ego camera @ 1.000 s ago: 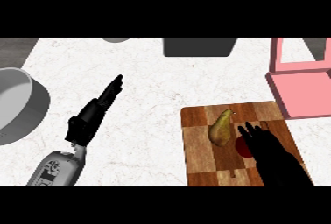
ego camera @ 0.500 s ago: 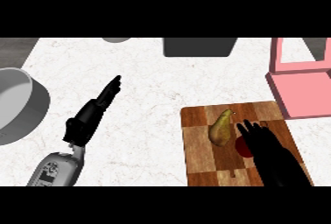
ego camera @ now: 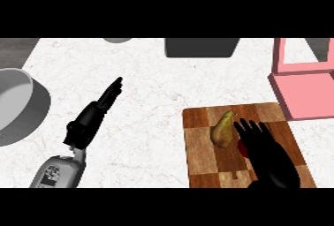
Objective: Pick the can from the cutting board and place it in the cardboard box
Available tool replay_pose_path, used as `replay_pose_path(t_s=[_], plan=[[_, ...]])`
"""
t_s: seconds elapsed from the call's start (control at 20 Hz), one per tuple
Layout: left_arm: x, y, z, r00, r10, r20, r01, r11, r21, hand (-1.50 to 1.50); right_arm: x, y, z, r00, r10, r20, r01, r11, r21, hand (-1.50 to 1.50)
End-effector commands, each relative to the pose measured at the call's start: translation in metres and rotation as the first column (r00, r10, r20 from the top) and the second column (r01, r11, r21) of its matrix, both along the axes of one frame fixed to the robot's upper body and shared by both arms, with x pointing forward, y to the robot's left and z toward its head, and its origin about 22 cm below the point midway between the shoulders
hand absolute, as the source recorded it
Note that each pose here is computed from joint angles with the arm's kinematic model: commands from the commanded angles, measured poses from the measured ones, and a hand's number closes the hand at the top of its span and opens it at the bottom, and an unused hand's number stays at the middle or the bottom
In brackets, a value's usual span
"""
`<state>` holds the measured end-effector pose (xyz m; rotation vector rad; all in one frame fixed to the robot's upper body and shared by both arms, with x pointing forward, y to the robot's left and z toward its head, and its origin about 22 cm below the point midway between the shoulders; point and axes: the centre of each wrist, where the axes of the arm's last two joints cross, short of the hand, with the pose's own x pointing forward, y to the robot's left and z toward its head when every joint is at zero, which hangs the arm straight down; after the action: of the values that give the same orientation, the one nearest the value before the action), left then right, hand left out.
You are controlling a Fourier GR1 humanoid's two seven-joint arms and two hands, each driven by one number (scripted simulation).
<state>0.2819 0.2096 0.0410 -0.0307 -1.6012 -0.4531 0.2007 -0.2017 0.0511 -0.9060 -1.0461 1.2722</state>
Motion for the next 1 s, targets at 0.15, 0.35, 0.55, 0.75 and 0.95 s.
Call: replay_pose_path(t_s=[0.15,0.35,0.55,0.75,0.95], plan=[[0.000,-0.016,-0.009,1.000,-0.011,0.005,0.011,1.000,0.003,0.00,-0.010,0.004,-0.018,0.999,0.004,-0.034,-0.005,1.000,-0.027,-1.50],[0.007,-0.001,-0.009,1.000,0.001,-0.013,-0.001,1.000,-0.006,0.00,-0.009,-0.007,-0.029,0.999,-0.008,-0.033,0.006,0.998,-0.062,-1.50],[0.000,-0.011,0.009,1.000,0.007,0.009,-0.007,1.000,-0.017,0.00,0.008,-0.003,-0.034,0.999,-0.031,-0.026,0.029,0.997,-0.070,-1.50],[-0.005,-0.002,-0.005,1.000,-0.003,0.009,0.003,1.000,0.002,0.00,0.010,-0.047,-0.051,0.998,-0.036,-0.046,0.033,0.997,-0.069,1.50],[0.014,-0.017,0.015,1.000,-0.002,0.009,0.002,1.000,0.004,0.00,0.020,-0.013,-0.048,0.999,0.014,-0.045,-0.019,0.995,-0.099,1.50]])
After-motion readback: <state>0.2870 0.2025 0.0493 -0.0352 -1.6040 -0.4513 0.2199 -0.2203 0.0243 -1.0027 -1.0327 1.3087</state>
